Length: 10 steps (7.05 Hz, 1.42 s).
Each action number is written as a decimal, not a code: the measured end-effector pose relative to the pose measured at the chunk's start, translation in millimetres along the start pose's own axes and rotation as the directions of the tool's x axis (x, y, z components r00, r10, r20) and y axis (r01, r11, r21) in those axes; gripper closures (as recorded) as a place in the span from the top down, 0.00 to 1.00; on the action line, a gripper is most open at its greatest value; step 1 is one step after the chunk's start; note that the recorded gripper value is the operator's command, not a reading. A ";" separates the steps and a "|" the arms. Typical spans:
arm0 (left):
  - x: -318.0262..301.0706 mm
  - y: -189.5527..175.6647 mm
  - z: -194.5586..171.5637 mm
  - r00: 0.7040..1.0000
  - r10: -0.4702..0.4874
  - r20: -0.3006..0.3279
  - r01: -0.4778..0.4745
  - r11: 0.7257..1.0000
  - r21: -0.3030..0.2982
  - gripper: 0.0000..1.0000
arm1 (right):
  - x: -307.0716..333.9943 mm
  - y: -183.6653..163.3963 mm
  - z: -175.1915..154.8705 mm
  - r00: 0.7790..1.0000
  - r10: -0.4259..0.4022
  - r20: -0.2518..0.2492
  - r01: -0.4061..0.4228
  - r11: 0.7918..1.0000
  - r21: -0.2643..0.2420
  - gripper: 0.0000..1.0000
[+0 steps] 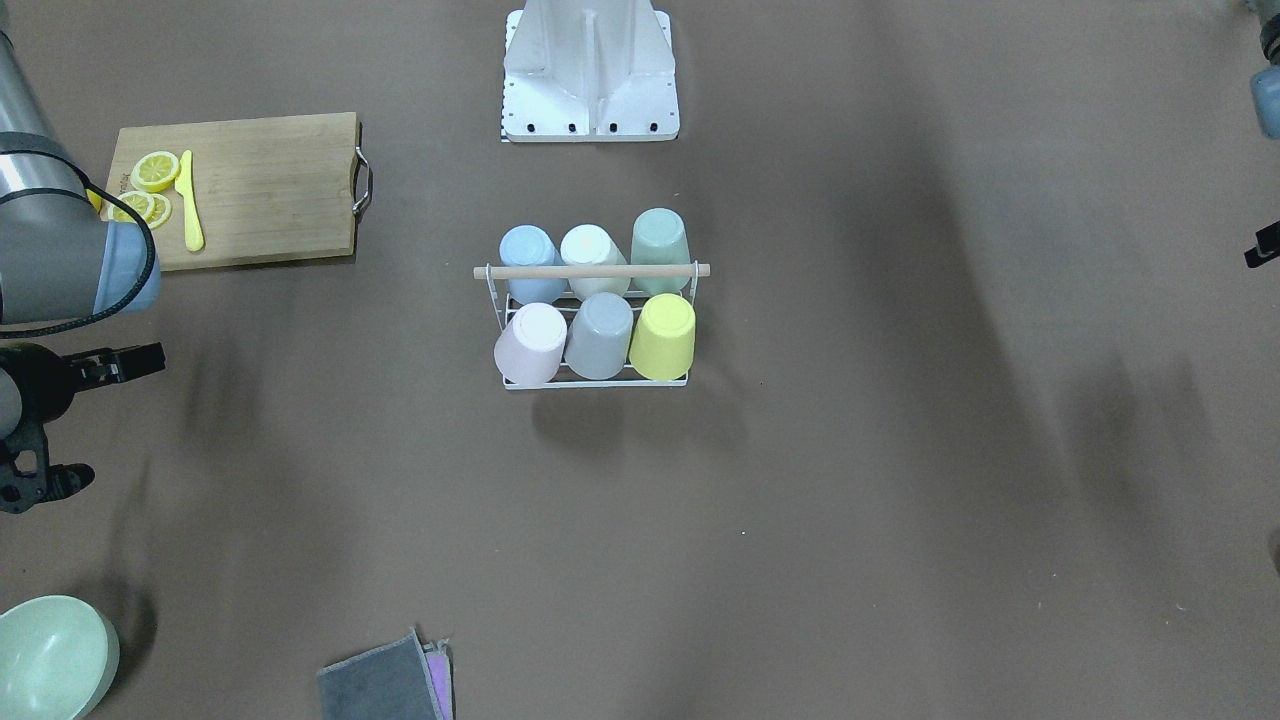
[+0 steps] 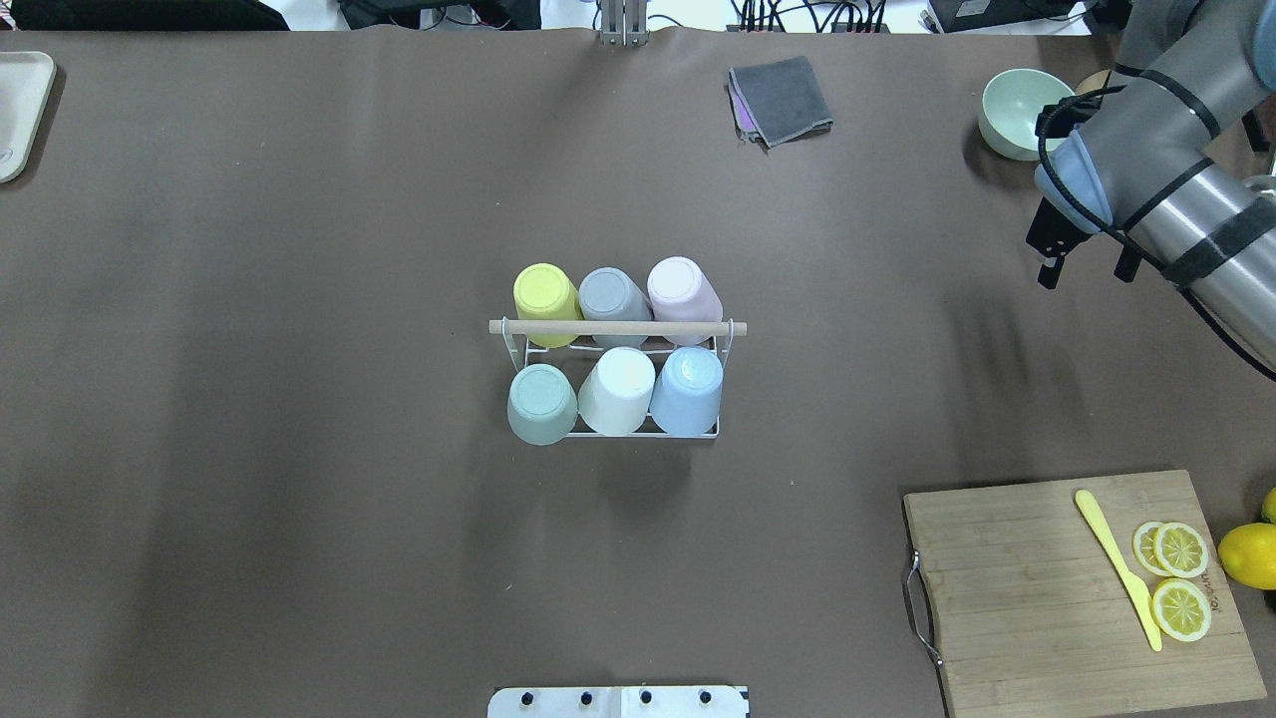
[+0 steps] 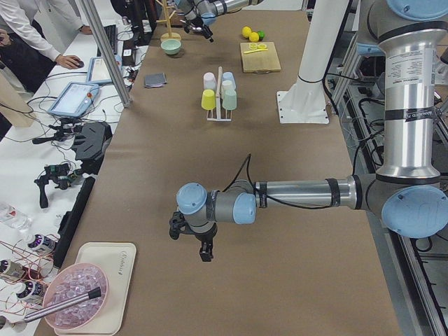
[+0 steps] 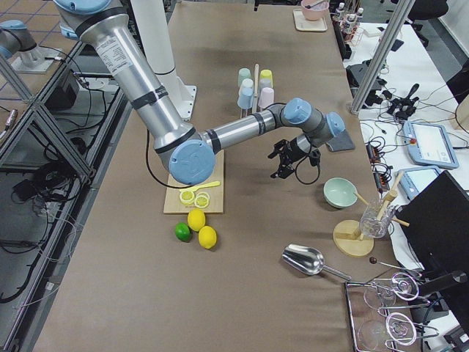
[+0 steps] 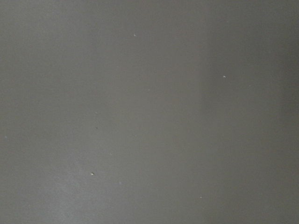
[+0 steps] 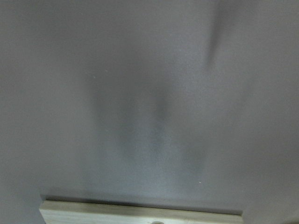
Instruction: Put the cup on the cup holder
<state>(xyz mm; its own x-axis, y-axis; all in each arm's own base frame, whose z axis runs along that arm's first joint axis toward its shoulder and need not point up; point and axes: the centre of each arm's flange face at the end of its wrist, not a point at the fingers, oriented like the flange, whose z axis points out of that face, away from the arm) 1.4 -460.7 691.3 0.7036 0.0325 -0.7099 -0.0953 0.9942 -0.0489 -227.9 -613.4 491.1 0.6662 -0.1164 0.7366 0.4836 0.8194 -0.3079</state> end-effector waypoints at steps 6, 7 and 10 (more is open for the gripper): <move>10.6 -1.3 -7.5 0.999 0.028 -0.033 -0.028 0.999 0.027 0.98 | 136.8 101.7 17.4 1.000 -0.012 0.017 0.008 0.978 0.208 0.92; 13.0 -1.4 -9.8 0.999 0.034 -0.033 -0.033 0.999 0.032 0.98 | 163.3 113.8 12.7 1.000 -0.005 0.010 0.002 0.966 0.257 0.90; 12.8 -1.0 -9.7 0.998 0.046 -0.032 -0.044 0.998 0.044 0.98 | 204.4 143.4 6.4 0.993 0.088 -0.073 -0.050 0.910 0.411 0.92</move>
<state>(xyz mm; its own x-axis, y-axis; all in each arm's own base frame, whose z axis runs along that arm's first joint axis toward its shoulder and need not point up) 3.6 -462.2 675.4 0.6753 0.0745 -0.7338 -0.0952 0.9954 0.0134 -26.0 -516.1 601.4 0.7459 -0.0851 0.6606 0.1739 0.9823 -0.0698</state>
